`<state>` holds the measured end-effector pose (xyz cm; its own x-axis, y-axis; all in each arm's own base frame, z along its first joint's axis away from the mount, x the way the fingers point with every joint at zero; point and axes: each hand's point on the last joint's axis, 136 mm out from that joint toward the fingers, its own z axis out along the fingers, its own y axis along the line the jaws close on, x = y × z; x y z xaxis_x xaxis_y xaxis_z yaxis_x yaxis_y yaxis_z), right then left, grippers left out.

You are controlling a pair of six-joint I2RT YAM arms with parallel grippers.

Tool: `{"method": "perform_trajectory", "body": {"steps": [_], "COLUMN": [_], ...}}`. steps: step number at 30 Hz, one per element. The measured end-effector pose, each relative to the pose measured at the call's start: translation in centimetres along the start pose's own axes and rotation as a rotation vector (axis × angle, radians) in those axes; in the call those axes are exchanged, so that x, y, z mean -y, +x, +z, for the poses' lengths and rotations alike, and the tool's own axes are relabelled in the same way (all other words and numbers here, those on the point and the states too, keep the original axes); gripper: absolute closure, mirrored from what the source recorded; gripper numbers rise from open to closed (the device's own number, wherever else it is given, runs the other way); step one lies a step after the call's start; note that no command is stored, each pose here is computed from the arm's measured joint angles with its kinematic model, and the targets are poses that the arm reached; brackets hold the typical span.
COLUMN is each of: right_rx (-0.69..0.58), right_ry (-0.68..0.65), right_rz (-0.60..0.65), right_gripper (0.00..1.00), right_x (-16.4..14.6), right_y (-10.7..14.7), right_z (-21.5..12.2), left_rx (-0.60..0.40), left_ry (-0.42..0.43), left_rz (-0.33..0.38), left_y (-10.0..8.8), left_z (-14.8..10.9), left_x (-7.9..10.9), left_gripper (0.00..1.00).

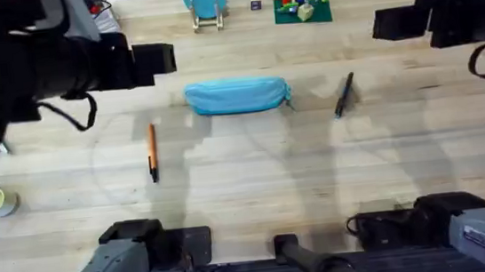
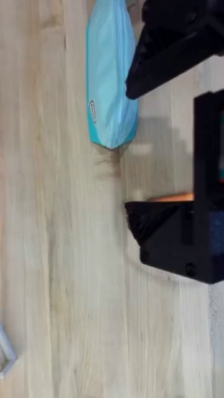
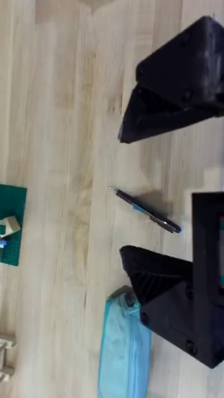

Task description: Unzip the bag, pick up the pens from the table one at a time and place them inside, then zip the bag closed.

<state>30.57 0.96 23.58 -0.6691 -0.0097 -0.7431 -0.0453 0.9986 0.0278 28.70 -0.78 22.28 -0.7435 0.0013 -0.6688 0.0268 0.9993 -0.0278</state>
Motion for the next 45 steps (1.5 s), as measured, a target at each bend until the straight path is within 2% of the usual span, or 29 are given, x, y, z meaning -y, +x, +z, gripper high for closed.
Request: {"method": "perform_trajectory", "body": {"steps": [7, 20, 22, 25, 28, 29, 30, 38, 45], "right_rx": [-0.001, -0.001, -0.001, -0.001, 0.0, 0.0, 0.0, 0.0, 0.0], "right_ry": [0.0, 0.0, 0.0, 0.0, 0.0, 0.0, 0.0, 0.0, 0.0], "right_rz": [0.0, 0.0, 0.0, 0.0, 0.0, 0.0, 0.0, 0.0, 0.0], "right_gripper": [0.004, 0.004, 0.004, 0.004, 0.003, 0.004, 0.004, 0.003, 0.004], "right_x": [0.0, 0.0, 0.0, 0.0, 0.0, 0.0, 0.0, 0.0, 0.0], "right_y": [0.0, 0.0, 0.0, 0.0, 0.0, -0.1, -0.1, -0.1, -0.1], "right_z": [0.1, 0.0, 0.0, 0.0, 0.0, 0.0, 0.0, 0.0, 0.0], "left_rx": [-0.066, -0.081, -0.08, -0.076, -0.075, -0.062, -0.049, 0.054, 0.064], "left_ry": [0.0, 0.0, 0.002, 0.034, 0.105, 0.184, 0.207, 0.363, 0.492], "left_rz": [-0.002, 0.004, 0.037, 0.149, 0.281, 0.372, 0.395, 0.512, 0.559], "left_y": [0.7, 0.9, 0.9, 0.9, 1.1, 1.4, 1.3, 0.6, 1.0], "left_z": [1.8, 2.0, 2.0, 2.0, 1.9, 1.6, 1.6, 1.2, 3.1], "left_x": [-0.1, -0.1, -0.1, 0.3, 1.0, 1.5, 1.5, 1.5, 1.8], "left_gripper": [0.007, 0.007, 0.007, 0.009, 0.009, 0.009, 0.009, 0.009, 0.009]}}
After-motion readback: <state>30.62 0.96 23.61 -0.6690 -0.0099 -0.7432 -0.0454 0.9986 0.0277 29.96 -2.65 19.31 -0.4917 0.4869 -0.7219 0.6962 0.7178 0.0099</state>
